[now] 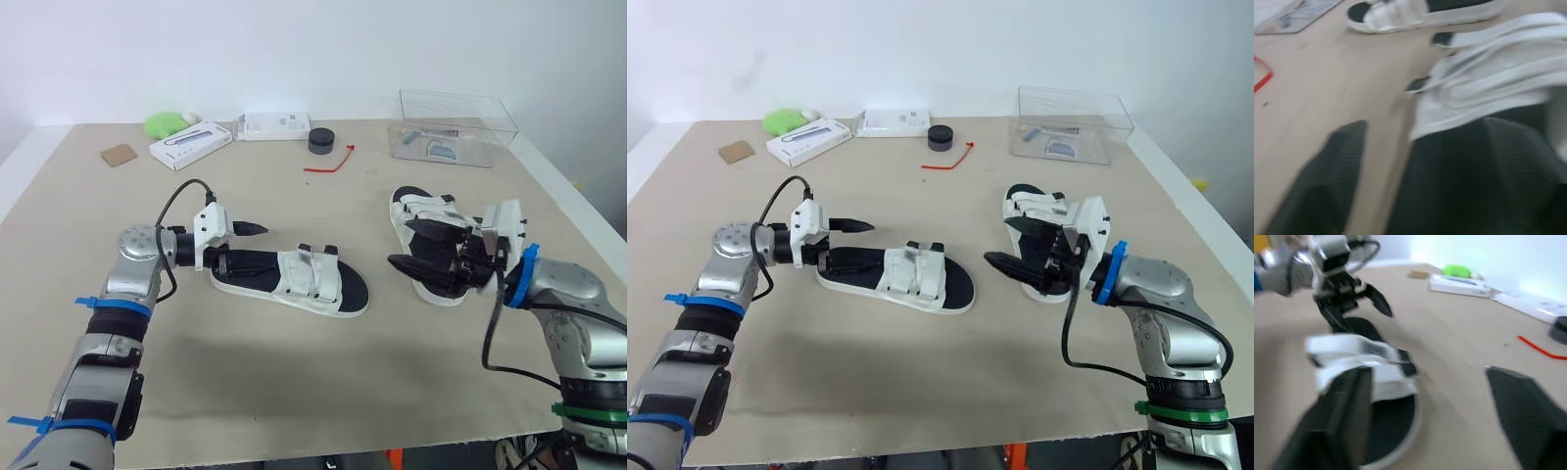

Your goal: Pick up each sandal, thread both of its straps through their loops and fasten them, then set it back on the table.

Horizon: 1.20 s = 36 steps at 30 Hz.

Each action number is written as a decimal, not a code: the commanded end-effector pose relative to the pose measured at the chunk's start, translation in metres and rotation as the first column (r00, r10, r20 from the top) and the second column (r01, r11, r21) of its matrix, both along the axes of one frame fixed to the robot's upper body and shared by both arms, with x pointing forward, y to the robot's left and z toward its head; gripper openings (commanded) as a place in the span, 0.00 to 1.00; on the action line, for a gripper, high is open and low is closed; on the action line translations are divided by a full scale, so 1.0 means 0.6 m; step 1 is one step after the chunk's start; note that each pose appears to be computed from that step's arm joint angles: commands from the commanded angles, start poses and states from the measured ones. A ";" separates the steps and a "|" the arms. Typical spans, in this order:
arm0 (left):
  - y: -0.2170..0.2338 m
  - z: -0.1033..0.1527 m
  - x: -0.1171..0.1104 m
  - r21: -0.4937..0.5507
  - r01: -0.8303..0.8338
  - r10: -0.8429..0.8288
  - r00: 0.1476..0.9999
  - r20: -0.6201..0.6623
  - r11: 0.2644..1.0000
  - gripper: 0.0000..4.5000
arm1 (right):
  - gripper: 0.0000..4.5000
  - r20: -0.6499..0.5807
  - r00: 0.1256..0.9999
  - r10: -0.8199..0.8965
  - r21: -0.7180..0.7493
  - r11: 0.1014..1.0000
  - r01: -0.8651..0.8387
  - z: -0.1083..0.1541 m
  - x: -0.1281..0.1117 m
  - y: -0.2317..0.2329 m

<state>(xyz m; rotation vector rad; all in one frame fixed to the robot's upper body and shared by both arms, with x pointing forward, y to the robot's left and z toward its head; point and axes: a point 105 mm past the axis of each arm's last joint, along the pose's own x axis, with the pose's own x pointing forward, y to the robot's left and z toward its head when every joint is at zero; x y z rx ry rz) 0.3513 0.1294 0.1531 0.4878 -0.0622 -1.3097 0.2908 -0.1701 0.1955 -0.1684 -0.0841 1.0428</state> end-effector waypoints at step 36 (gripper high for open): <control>-0.070 0.029 0.085 -0.069 -0.194 0.201 0.974 0.101 0.978 0.01 | 1.00 0.090 0.988 0.124 -0.103 0.988 -0.114 0.013 -0.052 0.018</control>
